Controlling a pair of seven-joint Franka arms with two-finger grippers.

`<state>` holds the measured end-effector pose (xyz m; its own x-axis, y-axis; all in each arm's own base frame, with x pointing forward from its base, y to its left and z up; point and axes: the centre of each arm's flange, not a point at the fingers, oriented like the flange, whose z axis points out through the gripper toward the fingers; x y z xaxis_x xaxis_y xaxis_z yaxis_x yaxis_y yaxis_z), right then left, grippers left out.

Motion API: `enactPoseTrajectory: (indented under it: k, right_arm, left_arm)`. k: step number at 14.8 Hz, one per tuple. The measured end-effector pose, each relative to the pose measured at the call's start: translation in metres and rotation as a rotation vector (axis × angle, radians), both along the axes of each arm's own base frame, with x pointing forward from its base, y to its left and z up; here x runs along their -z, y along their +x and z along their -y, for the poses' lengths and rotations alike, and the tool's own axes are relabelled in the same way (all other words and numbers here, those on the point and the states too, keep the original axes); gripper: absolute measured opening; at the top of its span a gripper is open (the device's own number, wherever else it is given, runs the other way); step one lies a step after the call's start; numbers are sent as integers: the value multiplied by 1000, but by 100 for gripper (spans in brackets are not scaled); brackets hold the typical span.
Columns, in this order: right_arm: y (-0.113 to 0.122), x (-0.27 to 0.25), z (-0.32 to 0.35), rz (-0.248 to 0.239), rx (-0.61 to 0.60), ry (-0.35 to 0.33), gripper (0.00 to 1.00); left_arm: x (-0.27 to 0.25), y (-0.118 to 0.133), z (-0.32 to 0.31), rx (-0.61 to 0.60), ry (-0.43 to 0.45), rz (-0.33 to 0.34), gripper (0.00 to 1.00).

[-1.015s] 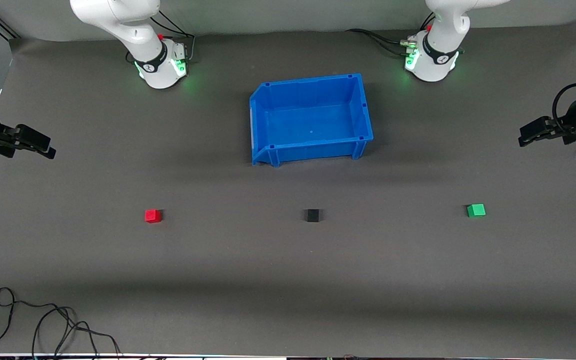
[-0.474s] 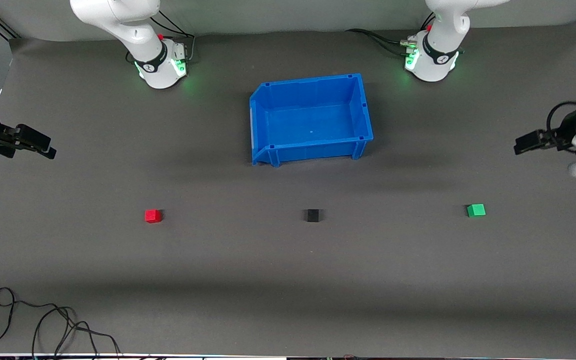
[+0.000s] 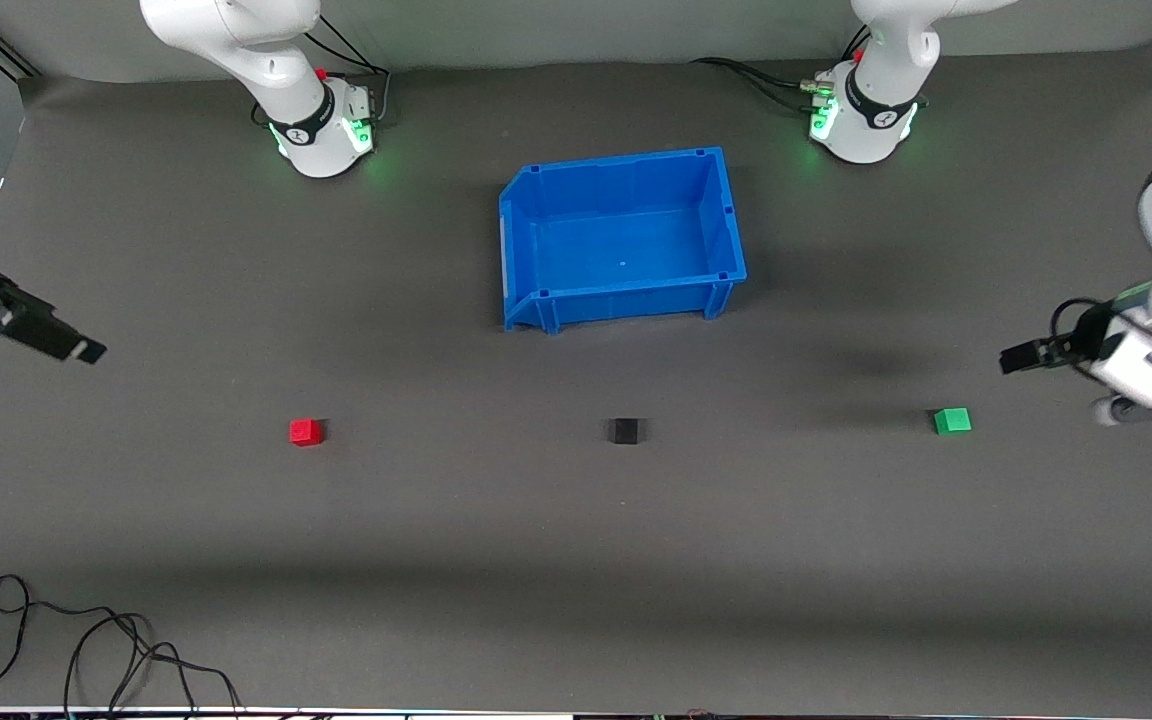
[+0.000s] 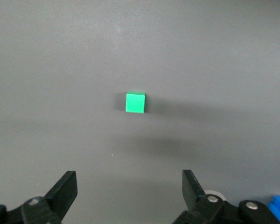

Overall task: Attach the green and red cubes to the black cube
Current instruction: 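Move the left gripper toward the green cube and the right toward the red cube, then grasp the green cube with the left gripper while the right gripper grasps the red cube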

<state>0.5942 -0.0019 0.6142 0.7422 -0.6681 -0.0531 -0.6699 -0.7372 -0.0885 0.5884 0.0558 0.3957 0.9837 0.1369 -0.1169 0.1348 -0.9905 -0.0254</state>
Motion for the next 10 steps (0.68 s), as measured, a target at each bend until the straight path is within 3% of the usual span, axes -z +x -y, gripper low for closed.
enactPoseTrajectory:
  k: [3,7,8,10]
  right_arm:
    - [15,35,-12,-101,277,92,100]
    - [30,103,-19,-259,452,169,100]
    - [33,125,-16,-287,485,183,100]
    - [36,171,-9,-296,544,191,100]
  left_arm:
    - [74,11,-3,25,23,-9,100]
    - [141,13,-6,26,13,-47,97]
    - [153,14,-8,24,11,-49,96]
    - [174,15,-14,18,7,-39,92]
